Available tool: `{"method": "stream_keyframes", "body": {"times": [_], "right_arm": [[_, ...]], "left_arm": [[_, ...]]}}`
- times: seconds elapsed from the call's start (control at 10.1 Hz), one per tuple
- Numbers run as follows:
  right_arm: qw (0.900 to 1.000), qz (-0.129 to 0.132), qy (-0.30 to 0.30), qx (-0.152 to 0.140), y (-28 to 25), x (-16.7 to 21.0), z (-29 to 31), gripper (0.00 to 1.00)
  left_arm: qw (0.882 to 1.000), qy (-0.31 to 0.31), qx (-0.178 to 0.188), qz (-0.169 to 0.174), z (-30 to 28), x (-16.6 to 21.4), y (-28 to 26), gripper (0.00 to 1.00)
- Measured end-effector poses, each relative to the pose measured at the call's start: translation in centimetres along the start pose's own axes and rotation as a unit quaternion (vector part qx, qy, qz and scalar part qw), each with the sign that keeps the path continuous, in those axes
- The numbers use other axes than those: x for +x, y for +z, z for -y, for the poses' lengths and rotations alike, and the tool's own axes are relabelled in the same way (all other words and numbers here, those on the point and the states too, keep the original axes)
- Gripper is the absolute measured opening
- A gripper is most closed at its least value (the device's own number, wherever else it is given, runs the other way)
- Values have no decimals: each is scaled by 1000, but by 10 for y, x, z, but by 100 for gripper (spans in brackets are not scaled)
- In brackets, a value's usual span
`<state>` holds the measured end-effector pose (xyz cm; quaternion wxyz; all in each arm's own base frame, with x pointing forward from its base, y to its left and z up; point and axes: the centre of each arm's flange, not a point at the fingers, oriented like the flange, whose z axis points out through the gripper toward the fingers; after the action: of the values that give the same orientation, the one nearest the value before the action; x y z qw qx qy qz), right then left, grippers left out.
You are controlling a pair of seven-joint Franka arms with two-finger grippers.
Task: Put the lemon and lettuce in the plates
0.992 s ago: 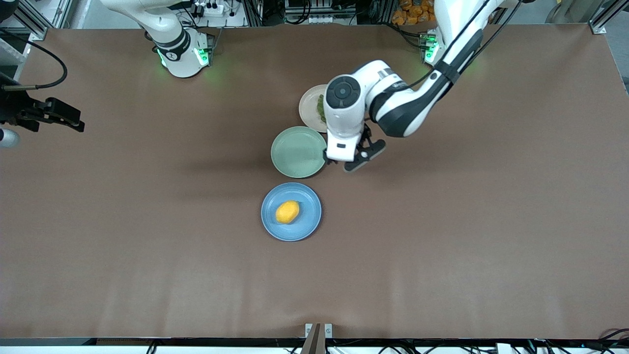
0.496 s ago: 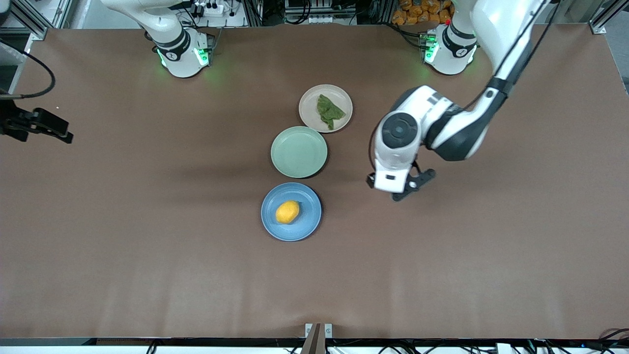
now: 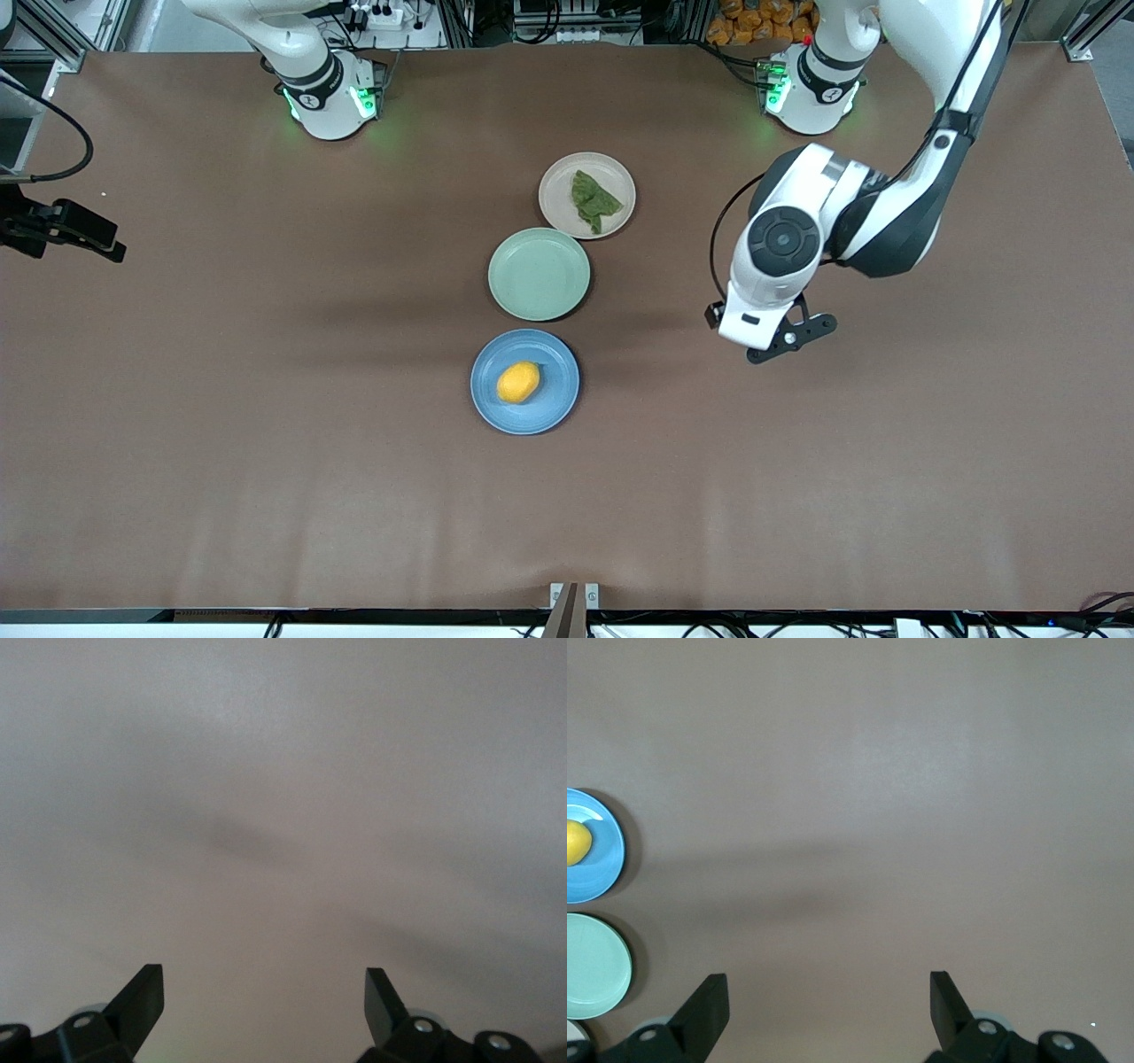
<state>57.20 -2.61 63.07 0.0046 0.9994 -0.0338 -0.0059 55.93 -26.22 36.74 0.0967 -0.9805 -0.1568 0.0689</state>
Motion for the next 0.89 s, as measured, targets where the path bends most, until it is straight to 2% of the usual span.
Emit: {"method": "stream_keyframes", "body": {"times": [0.3, 0.5, 0.69, 0.89], "right_arm": [[1000, 0, -1, 0, 1, 0, 0, 100], [1000, 2, -1, 0, 2, 0, 1, 100], [1000, 5, -2, -1, 5, 2, 2, 100], [1000, 5, -5, -1, 6, 2, 6, 100]], "left_arm": [[995, 75, -57, 44, 79, 9, -18, 100], [993, 87, -71, 40, 105, 7, -30, 100], [992, 91, -88, 0, 117, 6, -70, 100], [987, 96, -115, -61, 162, 25, -130, 100]]}}
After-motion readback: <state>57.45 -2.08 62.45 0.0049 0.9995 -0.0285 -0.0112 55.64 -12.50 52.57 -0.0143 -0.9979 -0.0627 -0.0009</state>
